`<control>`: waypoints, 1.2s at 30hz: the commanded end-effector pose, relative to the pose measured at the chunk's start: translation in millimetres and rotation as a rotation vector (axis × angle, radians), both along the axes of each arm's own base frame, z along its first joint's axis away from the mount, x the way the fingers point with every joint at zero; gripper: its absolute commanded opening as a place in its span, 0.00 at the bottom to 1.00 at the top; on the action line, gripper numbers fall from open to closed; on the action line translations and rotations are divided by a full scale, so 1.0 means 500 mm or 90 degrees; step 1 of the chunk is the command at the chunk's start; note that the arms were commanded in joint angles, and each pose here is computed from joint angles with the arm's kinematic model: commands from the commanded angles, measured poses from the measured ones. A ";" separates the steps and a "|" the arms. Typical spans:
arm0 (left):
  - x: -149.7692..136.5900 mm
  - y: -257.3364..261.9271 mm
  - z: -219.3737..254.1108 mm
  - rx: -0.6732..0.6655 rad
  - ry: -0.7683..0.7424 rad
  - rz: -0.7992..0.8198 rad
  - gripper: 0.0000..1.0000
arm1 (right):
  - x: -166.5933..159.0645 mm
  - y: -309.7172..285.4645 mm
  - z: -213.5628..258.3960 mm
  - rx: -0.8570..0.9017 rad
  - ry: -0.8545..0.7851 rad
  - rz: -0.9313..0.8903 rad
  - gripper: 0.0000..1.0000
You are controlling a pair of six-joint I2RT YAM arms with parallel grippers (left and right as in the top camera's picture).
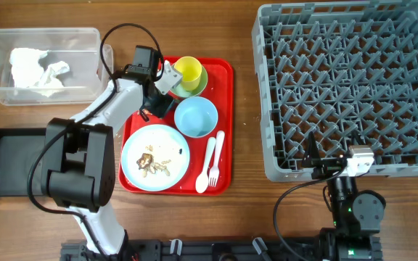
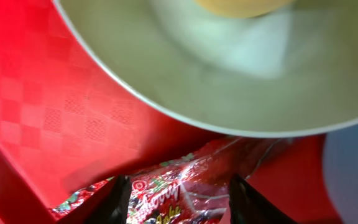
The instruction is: Sort waste into correct bins and load items into the dishwasher rack
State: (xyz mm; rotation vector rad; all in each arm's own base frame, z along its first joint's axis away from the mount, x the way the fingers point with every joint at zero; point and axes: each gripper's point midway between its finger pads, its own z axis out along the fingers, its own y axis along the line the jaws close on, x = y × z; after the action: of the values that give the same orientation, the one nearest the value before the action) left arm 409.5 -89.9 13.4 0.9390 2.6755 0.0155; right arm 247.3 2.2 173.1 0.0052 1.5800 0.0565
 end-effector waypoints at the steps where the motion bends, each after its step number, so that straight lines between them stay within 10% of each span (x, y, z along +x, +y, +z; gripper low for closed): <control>1: 0.018 0.027 -0.010 0.032 -0.019 -0.016 0.50 | 0.000 0.001 0.000 -0.007 -0.001 0.002 1.00; 14: 0.048 0.057 0.001 -0.118 -0.033 0.019 0.70 | 0.000 0.001 0.000 -0.007 -0.001 0.002 1.00; 25: 0.017 0.031 -0.066 -0.173 0.044 0.042 0.61 | 0.000 0.001 0.000 -0.007 -0.001 0.003 1.00; 32: -0.019 0.033 -0.074 -0.169 0.093 0.049 0.08 | 0.000 0.001 0.000 -0.007 -0.001 0.003 1.00; 36: -0.035 0.034 -0.077 -0.169 0.117 0.064 0.04 | 0.000 0.001 0.000 -0.007 -0.001 0.002 1.00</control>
State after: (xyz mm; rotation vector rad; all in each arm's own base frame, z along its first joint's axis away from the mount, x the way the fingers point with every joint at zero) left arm 411.6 -75.2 1.1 0.7887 2.6902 -0.3719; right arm 247.3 2.2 173.1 0.0052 1.5800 0.0565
